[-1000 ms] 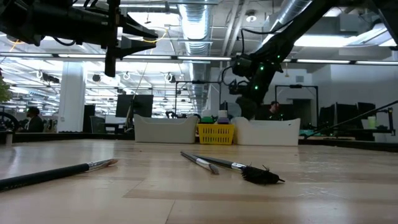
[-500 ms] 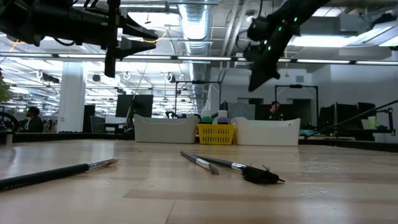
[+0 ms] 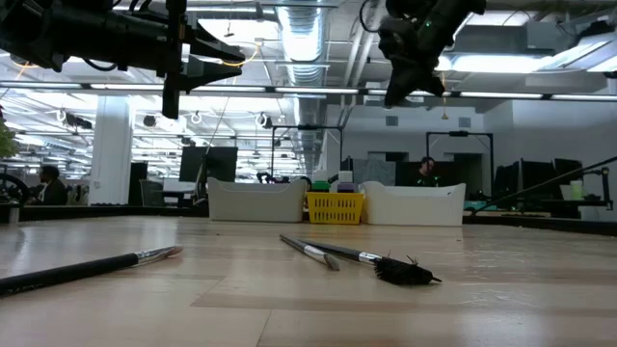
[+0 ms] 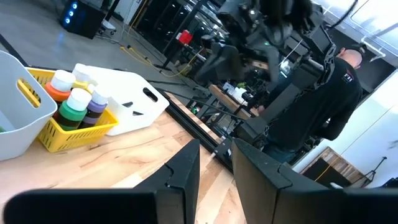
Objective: Pick & Place Paint Supplies
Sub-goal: Put the eye groomer brush into the white bin
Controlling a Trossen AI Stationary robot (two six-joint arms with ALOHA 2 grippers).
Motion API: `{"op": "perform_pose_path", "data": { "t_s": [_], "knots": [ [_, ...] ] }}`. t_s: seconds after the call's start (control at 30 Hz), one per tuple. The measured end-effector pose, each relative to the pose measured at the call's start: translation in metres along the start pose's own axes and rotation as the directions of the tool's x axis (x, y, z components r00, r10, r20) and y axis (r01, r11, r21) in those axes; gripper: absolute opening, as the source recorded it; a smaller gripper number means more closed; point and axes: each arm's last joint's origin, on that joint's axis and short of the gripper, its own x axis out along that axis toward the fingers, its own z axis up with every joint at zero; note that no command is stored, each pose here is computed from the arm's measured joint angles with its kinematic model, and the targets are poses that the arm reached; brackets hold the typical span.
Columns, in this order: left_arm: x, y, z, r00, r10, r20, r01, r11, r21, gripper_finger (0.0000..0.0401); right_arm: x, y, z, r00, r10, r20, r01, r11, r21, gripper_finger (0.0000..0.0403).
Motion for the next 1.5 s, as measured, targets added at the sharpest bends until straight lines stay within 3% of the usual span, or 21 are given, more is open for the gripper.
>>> {"op": "perform_pose_path", "data": {
  "t_s": [0.27, 0.4, 0.57, 0.7, 0.9, 1.03, 1.17, 1.27, 1.5],
  "knots": [
    [-0.001, -0.003, -0.002, 0.995, -0.081, -0.058, 0.078, 0.996, -0.041, 0.0088, -0.001, 0.061, -0.028, 0.990, 0.107, -0.090, -0.086, 0.974, 0.212, 0.0000],
    [-0.001, -0.005, -0.003, 0.985, -0.142, -0.102, 0.136, 0.989, -0.067, 0.0088, -0.006, 0.107, -0.056, 0.982, 0.148, -0.120, -0.119, 0.968, 0.222, 0.0000],
    [-0.001, -0.006, -0.004, 0.970, -0.197, -0.142, 0.188, 0.979, -0.076, 0.0088, -0.020, 0.151, -0.094, 0.988, 0.135, -0.078, -0.104, 0.945, 0.311, 0.0000],
    [-0.001, -0.007, -0.005, 0.964, -0.216, -0.156, 0.206, 0.975, -0.078, 0.0088, -0.032, 0.181, -0.123, 0.986, 0.169, -0.016, -0.149, 0.907, 0.394, 0.0003],
    [-0.002, -0.008, -0.006, 0.950, -0.253, -0.185, 0.241, 0.967, -0.083, 0.0088, -0.014, 0.232, -0.158, 0.961, 0.276, 0.022, -0.250, 0.831, 0.497, 0.0046],
    [-0.002, -0.008, -0.006, 0.942, -0.273, -0.196, 0.261, 0.961, -0.089, 0.0088, 0.022, 0.260, -0.178, 0.946, 0.322, -0.027, -0.263, 0.816, 0.515, 0.0080],
    [-0.003, -0.010, -0.007, 0.938, -0.280, -0.203, 0.266, 0.959, -0.094, 0.0088, 0.047, 0.284, -0.182, 0.940, 0.325, -0.101, -0.231, 0.829, 0.509, 0.0117],
    [-0.005, -0.012, -0.008, 0.934, -0.290, -0.210, 0.276, 0.956, -0.097, 0.0088, 0.064, 0.296, -0.180, 0.951, 0.267, -0.159, -0.150, 0.842, 0.518, 0.0142],
    [-0.008, -0.015, -0.011, 0.924, -0.309, -0.224, 0.293, 0.951, -0.103, 0.0088, 0.097, 0.310, -0.183, 0.954, 0.021, -0.298, 0.113, 0.898, 0.425, 0.0172]
  ]
}}
